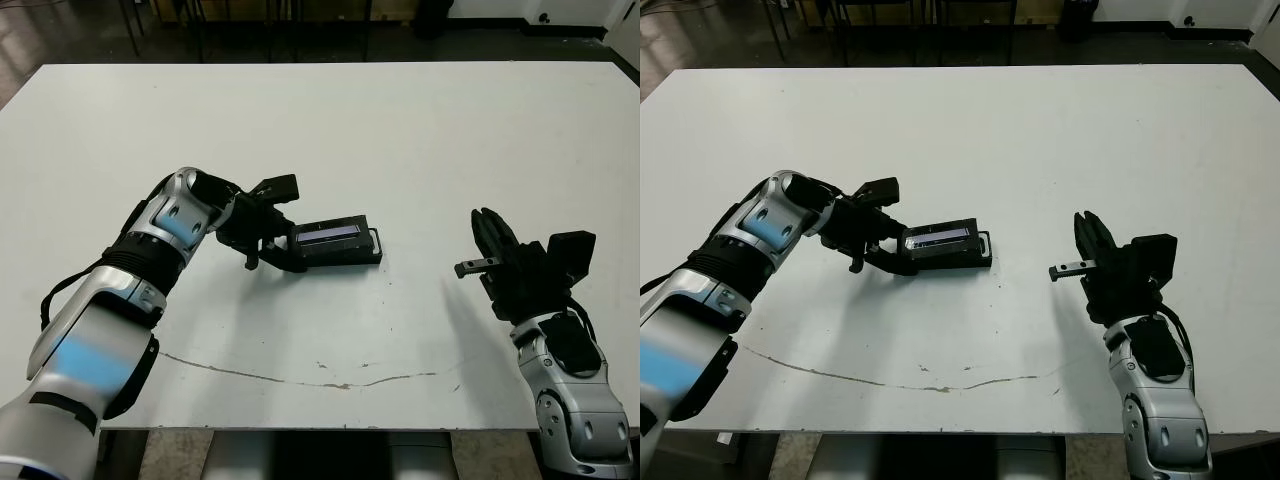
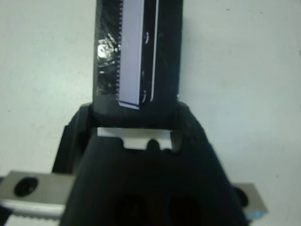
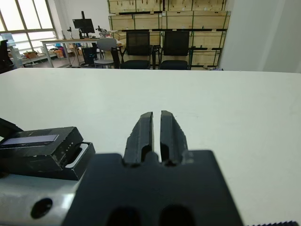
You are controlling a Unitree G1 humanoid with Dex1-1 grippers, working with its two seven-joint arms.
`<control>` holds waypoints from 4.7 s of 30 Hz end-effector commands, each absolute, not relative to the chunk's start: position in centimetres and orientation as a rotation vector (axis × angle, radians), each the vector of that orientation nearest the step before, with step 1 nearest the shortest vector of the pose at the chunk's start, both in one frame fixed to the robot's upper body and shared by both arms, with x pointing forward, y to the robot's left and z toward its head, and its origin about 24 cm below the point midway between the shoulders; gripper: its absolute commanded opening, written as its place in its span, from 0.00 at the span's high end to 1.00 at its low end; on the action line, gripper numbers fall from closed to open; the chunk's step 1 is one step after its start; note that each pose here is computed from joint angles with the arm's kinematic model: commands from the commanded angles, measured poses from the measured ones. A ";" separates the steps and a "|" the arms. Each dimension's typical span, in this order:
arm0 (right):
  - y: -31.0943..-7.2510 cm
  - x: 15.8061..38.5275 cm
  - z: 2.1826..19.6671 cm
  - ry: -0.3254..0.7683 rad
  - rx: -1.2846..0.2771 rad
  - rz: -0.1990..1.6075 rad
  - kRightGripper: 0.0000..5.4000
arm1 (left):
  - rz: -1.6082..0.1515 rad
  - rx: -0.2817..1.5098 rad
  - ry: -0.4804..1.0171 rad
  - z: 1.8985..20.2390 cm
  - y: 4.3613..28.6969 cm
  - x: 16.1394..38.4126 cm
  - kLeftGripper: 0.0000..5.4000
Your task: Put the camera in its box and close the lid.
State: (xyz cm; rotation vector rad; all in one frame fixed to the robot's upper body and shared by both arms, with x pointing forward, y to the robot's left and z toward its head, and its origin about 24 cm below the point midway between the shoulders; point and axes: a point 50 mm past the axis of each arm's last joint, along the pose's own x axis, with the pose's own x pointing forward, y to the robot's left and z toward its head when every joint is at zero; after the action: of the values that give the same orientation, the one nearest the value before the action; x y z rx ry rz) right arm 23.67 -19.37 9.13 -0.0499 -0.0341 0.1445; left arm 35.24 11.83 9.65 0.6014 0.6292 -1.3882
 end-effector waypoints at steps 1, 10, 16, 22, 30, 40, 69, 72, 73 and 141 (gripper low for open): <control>-19.7 23.5 8.7 -0.008 -0.058 0.139 1.00 | -1.372 0.608 0.673 8.7 11.5 35.2 0.63; -19.8 23.5 8.8 0.004 -0.066 0.133 1.00 | -1.385 0.589 0.673 8.0 9.9 35.4 0.63; -19.8 23.5 8.8 -0.004 -0.068 0.135 1.00 | -1.395 0.532 0.680 7.9 8.8 35.3 0.63; -19.7 23.4 8.8 0.000 -0.070 0.132 1.00 | -1.390 0.569 0.697 7.9 8.5 35.4 0.63; -19.6 23.5 8.7 0.001 -0.061 0.132 1.00 | -1.402 0.637 0.757 8.1 9.2 35.5 0.63; -19.3 23.6 8.5 -0.002 -0.034 0.145 1.00 | -1.409 0.720 0.766 8.5 9.8 35.5 0.63; -19.1 23.7 8.2 -0.013 -0.022 0.157 1.00 | -1.398 0.810 0.711 7.6 15.9 34.5 0.00; -19.1 23.8 8.1 -0.013 -0.025 0.157 1.00 | -1.374 0.779 0.710 8.0 17.3 34.3 0.00; -19.1 23.8 8.2 -0.010 -0.028 0.154 1.00 | -1.356 0.755 0.703 8.2 18.0 34.2 0.00; -18.2 24.9 7.8 -0.008 -0.036 0.111 1.00 | -0.524 0.296 0.467 3.2 5.6 26.1 1.00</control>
State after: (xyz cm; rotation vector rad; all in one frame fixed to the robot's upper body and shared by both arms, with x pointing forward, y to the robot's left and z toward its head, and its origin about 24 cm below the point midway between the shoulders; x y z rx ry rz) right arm 25.16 -18.03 8.45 -0.0513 -0.0340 0.1185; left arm 27.34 4.78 6.37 0.2688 0.2983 -0.5151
